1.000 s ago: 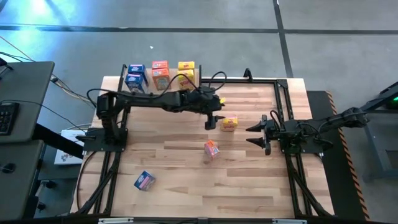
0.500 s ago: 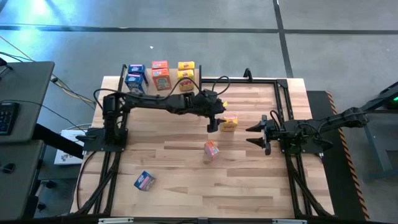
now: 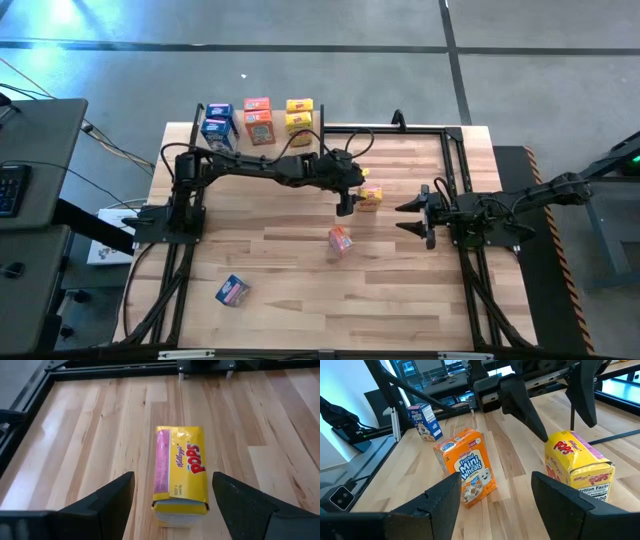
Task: Stack cereal on shelf
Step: Put the yellow cereal box on the shelf aligned with the other yellow cereal boxes
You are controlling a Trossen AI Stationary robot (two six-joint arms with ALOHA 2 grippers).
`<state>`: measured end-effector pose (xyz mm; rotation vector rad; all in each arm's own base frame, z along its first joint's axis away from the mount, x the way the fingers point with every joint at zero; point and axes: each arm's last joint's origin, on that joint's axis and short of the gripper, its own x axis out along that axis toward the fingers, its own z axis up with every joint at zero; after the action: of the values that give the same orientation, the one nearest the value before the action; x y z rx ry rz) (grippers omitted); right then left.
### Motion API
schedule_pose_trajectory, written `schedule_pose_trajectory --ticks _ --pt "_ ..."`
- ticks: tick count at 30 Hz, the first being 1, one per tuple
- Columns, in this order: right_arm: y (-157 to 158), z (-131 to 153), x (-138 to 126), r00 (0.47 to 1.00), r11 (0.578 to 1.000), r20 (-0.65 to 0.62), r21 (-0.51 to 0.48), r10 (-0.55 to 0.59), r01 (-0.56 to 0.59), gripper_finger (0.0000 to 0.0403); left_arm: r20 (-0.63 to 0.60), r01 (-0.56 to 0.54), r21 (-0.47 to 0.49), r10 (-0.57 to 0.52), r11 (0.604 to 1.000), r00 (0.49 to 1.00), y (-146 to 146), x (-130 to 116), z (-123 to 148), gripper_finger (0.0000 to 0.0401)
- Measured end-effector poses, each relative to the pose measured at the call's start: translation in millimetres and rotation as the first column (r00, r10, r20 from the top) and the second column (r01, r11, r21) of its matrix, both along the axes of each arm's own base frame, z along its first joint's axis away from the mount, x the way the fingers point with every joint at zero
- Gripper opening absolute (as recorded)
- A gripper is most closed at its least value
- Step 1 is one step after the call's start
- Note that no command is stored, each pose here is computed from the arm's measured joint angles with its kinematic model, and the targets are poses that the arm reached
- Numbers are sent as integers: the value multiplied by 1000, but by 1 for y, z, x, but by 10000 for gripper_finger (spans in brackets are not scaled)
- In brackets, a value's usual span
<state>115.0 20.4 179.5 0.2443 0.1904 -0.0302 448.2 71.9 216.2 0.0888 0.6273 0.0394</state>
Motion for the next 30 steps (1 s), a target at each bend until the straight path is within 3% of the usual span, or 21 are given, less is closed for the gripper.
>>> schedule_pose_trajectory --ticks 30 --pt "0 0 0 1000 1000 -4 15 -3 3 234 -5 -34 25 34 999 999 -5 1 0 260"
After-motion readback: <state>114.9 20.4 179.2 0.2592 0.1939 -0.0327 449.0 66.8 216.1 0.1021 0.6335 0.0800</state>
